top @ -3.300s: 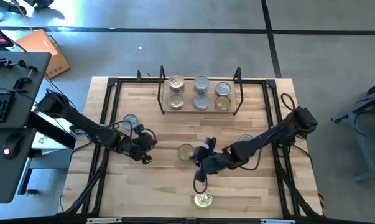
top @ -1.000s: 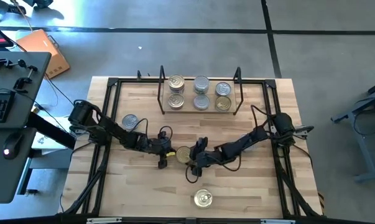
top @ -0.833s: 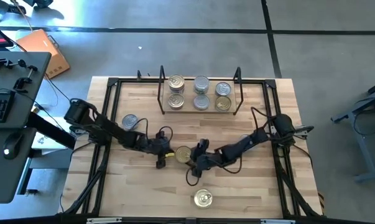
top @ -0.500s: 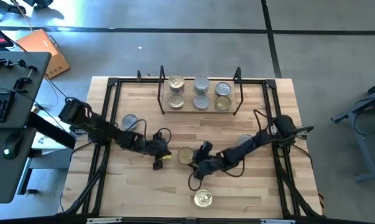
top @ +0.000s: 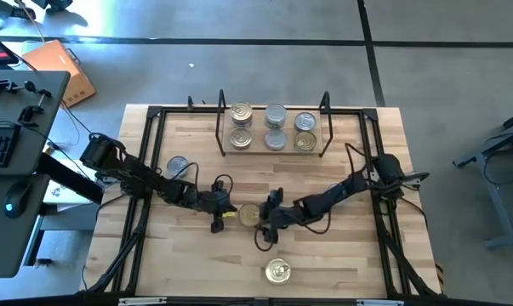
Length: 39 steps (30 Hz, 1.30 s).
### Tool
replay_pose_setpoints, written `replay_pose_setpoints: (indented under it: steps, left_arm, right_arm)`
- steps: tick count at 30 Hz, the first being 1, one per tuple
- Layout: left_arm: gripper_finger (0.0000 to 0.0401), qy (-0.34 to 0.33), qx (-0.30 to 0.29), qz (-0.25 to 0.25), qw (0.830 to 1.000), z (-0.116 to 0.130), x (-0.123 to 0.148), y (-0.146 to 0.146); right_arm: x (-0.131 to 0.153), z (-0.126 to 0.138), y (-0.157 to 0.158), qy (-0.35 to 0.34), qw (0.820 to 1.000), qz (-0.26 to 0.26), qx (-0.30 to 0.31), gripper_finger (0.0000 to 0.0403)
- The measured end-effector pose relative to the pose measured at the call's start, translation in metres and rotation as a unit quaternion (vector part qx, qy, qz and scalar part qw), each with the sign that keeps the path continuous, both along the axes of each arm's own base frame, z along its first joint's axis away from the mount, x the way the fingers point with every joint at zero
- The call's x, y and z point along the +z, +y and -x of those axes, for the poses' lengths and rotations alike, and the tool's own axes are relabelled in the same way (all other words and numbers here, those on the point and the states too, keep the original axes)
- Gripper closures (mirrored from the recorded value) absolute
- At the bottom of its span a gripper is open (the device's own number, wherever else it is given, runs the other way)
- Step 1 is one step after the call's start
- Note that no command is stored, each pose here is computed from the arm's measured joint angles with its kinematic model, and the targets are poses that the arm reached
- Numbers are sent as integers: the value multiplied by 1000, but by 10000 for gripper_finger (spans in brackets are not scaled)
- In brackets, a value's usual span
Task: Stack canned seafood by type on shelf
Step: Stack the green tuna can on top of the green tuna can on the shelf
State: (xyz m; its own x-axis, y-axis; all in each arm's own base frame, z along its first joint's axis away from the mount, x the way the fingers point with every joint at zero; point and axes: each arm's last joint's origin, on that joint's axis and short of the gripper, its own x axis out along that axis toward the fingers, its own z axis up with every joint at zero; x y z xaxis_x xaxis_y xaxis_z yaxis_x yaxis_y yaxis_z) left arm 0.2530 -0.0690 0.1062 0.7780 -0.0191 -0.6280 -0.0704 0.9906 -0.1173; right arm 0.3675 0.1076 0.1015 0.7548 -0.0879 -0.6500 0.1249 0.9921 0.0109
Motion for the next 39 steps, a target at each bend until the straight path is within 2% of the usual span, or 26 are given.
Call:
replay_pose_setpoints:
  steps: [4,9,17,24,34,39]
  left_arm:
    - [401,0,-7,6,1000,0,0,0]
    - [401,2,-8,6,1000,1,-1,0]
    - [401,2,-12,8,1000,0,-4,-1]
    - [401,0,-9,2,1000,0,-4,0]
    - [401,4,-7,-1,1000,0,-4,0]
    - [401,20,-7,-5,1000,2,-2,1]
  right_arm:
    - [4,-4,0,-30,999,29,10,49]
    - [6,-6,0,-44,999,21,13,49]
    - [4,-8,-2,-48,997,-51,10,49]
    - [6,-9,-3,-61,998,-15,0,51]
    - [6,-4,10,-58,998,4,-13,127]
    - [2,3,16,-34,998,11,-45,149]
